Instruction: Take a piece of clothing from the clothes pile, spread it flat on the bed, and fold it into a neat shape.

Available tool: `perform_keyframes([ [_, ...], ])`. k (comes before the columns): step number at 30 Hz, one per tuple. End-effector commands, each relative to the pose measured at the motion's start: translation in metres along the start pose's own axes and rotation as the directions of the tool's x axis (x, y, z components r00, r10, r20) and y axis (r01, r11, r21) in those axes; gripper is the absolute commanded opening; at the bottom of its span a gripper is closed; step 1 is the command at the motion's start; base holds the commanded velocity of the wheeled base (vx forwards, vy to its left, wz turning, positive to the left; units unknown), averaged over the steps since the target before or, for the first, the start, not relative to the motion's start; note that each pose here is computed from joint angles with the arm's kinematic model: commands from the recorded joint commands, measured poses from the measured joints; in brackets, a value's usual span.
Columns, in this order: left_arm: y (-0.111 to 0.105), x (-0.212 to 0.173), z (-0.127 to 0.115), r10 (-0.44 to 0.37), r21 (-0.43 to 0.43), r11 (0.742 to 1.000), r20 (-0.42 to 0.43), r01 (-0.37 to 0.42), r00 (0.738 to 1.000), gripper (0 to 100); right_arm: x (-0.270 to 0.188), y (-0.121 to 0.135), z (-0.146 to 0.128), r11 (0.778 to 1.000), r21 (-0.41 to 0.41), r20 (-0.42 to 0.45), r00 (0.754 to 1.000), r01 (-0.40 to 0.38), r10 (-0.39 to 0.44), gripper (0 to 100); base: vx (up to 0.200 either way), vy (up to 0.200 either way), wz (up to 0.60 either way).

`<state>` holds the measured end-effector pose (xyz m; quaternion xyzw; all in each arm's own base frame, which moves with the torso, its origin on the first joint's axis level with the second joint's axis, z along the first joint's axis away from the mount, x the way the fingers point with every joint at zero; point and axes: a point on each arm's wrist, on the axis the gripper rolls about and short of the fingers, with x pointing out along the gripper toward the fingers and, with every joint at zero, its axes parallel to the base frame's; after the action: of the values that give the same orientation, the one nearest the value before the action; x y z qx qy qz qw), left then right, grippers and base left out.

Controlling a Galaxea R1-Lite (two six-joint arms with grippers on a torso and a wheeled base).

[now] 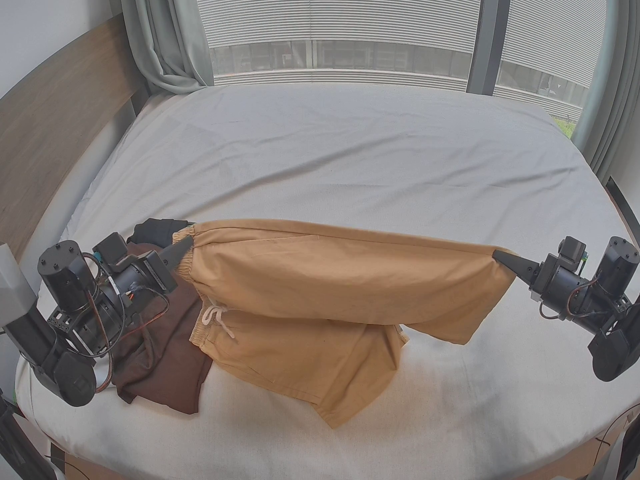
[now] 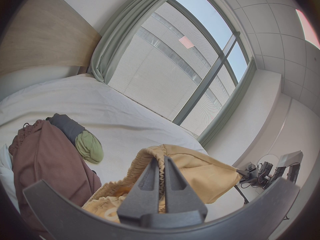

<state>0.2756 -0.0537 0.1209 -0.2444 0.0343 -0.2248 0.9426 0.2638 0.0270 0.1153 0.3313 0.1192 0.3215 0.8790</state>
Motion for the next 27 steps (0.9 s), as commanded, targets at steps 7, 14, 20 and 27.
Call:
perform_keyframes([
  [7, 0.012, 0.013, 0.009, 0.021, 0.011, 1.000, 0.049, -0.021, 0.999, 0, 0.039, -0.010, 0.012, 0.998, -0.060, 0.055, 0.998, -0.020, 0.023, 0, 0.000, 0.000, 0.00],
  [14, 0.023, 0.037, 0.003, 0.071, 0.007, 0.997, 0.081, -0.072, 0.994, 0, 0.058, -0.027, 0.014, 0.998, -0.062, 0.066, 0.998, -0.016, 0.021, 0, 0.000, 0.000, 0.00],
  [20, 0.032, 0.052, -0.002, 0.074, 0.002, 0.997, 0.088, -0.075, 0.993, 0, 0.072, -0.043, 0.018, 0.998, -0.064, 0.082, 0.997, -0.011, 0.017, 0, 0.000, 0.000, 0.00],
  [27, 0.045, 0.073, -0.009, 0.100, -0.003, 0.995, 0.108, -0.100, 0.989, 0, 0.086, -0.062, 0.018, 0.998, -0.063, 0.089, 0.996, -0.005, 0.011, 0, 0.000, 0.000, 0.00],
])
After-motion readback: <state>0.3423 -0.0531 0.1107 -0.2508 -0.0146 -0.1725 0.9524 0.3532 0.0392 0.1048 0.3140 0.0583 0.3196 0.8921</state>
